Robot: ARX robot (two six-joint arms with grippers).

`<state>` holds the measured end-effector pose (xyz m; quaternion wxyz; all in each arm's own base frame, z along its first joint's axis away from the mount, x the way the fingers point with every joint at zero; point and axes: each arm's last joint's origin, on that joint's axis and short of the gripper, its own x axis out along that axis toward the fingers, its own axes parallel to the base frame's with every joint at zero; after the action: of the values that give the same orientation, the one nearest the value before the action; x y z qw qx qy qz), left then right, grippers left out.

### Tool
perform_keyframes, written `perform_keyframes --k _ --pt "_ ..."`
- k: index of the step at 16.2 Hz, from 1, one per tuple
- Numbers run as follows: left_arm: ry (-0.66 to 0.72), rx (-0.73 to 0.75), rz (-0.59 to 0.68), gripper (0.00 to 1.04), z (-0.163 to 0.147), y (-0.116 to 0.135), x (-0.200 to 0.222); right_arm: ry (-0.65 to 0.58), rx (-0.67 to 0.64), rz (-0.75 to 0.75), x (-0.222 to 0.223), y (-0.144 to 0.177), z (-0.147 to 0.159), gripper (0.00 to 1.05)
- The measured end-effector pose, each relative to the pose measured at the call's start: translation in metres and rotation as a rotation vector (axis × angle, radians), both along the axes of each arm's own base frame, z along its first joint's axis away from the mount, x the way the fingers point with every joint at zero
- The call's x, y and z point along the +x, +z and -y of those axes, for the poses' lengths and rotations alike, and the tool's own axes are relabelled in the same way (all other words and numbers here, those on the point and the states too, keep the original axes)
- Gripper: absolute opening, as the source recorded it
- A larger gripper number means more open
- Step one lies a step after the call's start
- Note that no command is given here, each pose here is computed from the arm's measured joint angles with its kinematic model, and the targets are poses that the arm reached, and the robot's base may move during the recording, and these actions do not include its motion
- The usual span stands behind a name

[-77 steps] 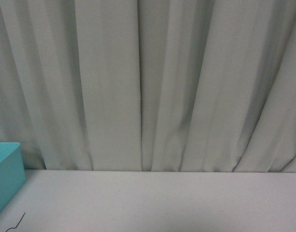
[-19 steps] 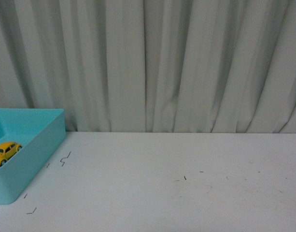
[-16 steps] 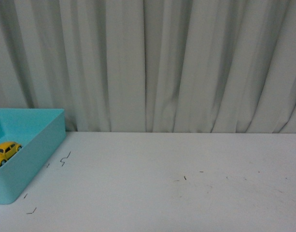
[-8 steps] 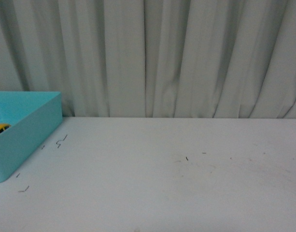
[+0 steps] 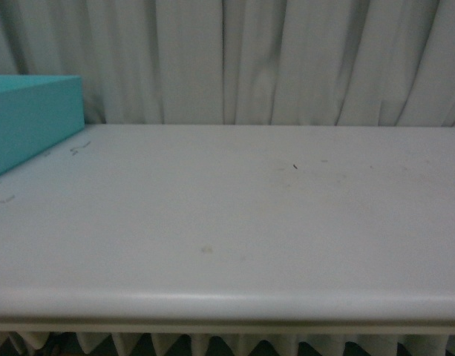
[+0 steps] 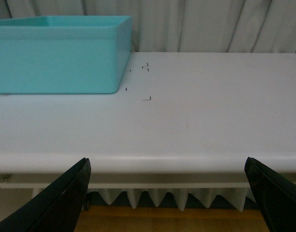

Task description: Wind up and store yellow beetle toy

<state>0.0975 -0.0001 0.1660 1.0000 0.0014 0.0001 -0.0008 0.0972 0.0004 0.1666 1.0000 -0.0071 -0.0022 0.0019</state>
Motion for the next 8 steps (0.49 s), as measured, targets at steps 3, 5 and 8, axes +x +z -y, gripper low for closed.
perform_keyframes --k 3,5,8 --pt "0.001 0.000 0.000 0.98 0.0000 0.0000 0.0000 0.000 0.000 -0.001 0.0000 -0.0001 0.0000 0.98" --pt "0.001 0.000 0.001 0.98 0.0000 0.0001 0.0000 0.000 0.000 -0.001 0.0000 -0.0001 0.0000 0.98" --pt "0.002 0.000 0.002 0.98 0.0000 0.0001 0.0000 0.000 0.000 -0.001 0.0000 -0.0001 0.0000 0.98"
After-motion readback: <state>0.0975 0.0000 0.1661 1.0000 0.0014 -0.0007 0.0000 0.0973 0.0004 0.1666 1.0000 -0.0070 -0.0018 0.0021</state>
